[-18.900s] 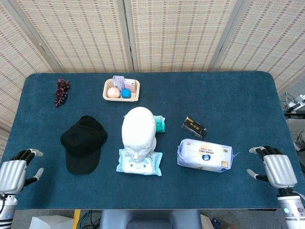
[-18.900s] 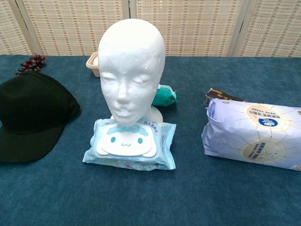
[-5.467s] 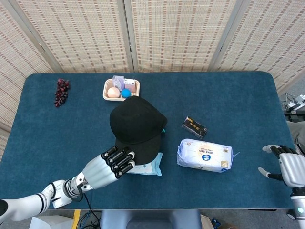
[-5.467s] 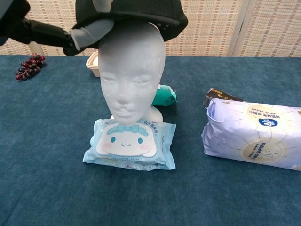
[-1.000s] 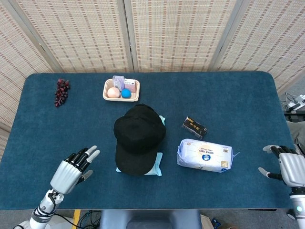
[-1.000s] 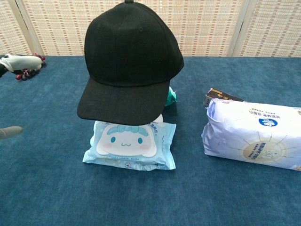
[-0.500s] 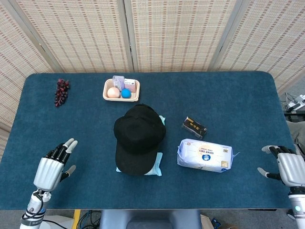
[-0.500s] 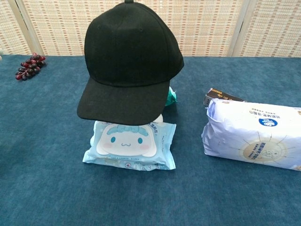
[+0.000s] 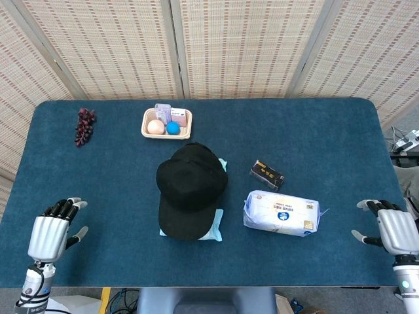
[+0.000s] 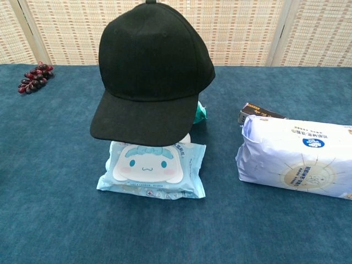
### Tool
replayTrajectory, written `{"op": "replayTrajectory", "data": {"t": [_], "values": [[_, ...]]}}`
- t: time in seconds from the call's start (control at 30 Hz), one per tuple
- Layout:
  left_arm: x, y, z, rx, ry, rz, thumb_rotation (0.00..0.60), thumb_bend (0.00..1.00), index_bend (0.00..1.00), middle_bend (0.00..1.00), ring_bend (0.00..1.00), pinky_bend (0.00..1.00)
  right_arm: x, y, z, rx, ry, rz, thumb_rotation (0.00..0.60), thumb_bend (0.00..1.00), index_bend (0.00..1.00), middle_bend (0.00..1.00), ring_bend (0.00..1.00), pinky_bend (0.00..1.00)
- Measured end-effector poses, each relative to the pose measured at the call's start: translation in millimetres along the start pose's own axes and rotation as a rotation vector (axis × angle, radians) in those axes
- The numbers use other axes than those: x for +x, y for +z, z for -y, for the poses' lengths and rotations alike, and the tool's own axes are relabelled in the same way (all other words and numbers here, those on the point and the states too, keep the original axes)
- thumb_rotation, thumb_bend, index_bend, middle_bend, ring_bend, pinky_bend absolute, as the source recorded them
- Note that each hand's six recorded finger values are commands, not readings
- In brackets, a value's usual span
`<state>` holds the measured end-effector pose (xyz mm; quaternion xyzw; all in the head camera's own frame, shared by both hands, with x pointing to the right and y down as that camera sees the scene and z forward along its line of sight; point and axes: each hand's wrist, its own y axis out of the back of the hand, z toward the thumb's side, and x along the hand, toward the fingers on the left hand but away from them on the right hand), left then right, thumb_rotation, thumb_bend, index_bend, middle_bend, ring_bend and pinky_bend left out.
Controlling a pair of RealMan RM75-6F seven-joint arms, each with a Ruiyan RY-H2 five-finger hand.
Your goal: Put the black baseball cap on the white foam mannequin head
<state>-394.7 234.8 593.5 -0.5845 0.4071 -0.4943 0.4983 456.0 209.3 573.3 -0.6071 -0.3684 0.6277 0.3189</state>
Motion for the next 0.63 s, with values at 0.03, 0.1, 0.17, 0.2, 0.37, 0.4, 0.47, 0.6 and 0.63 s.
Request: {"op": "replayTrajectory", "data": {"t": [0.03, 0.1, 0.17, 0.2, 0.37, 0.4, 0.47, 0.6, 0.63], "values": [[-0.4, -0.7, -1.1, -0.002, -0.004, -0.004, 0.6, 0.0, 0.42, 0.42, 0.39, 0.55, 0.1, 0.1, 0.0, 0.0, 0.0, -0.001, 0.6, 0.0, 0.36, 0.4, 0.3, 0.33], [-2.1, -3.1, -2.8, -0.005, -0.018, -0.014, 0.6, 0.0, 0.43, 0.42, 0.4, 0.55, 0.1, 0.0, -0.2, -0.001, 0.0, -0.001, 0.6, 0.0, 0.36, 0.4, 0.3, 0.33], [-3.9, -5.9, -3.5, -0.006, -0.035, -0.022, 0.6, 0.0, 0.43, 0.43, 0.4, 0.55, 0.0, -0.6, -0.9, -0.003, -0.001, -0.001, 0.6, 0.0, 0.36, 0.4, 0.3, 0.33], [-4.3, -6.6, -3.6, -0.005, -0.04, -0.024, 0.6, 0.0, 0.43, 0.43, 0.4, 0.55, -0.2, -0.8, -1.1, -0.003, -0.001, -0.001, 0.6, 0.0, 0.36, 0.4, 0.3, 0.33], [-6.0, -6.8, 0.1, -0.005, -0.081, -0.021, 0.6, 0.0, 0.44, 0.43, 0.4, 0.55, -2.4, -1.7, 0.0, -0.001, 0.007, 0.001, 0.6, 0.0, 0.36, 0.4, 0.3, 0.33], [-6.1, -6.8, 1.0, -0.005, -0.089, -0.021, 0.6, 0.0, 0.44, 0.43, 0.4, 0.55, -2.9, -1.5, 0.6, 0.001, 0.009, 0.001, 0.6, 0.0, 0.36, 0.4, 0.3, 0.33], [-6.2, -6.9, 2.4, -0.011, -0.107, -0.024, 0.6, 0.0, 0.44, 0.43, 0.41, 0.55, -4.2, -1.0, 2.3, 0.004, 0.017, 0.0, 0.6, 0.0, 0.36, 0.4, 0.3, 0.33], [-5.4, -9.2, 3.6, -0.016, -0.127, -0.036, 0.6, 0.0, 0.44, 0.44, 0.41, 0.56, -6.7, -0.2, 5.6, 0.012, 0.031, 0.002, 0.6, 0.0, 0.36, 0.4, 0.3, 0.33], [-5.3, -9.6, 3.5, -0.017, -0.128, -0.039, 0.6, 0.0, 0.44, 0.44, 0.41, 0.56, -6.8, 0.5, 6.0, 0.013, 0.032, 0.001, 0.6, 0.0, 0.36, 0.4, 0.3, 0.33]]}}
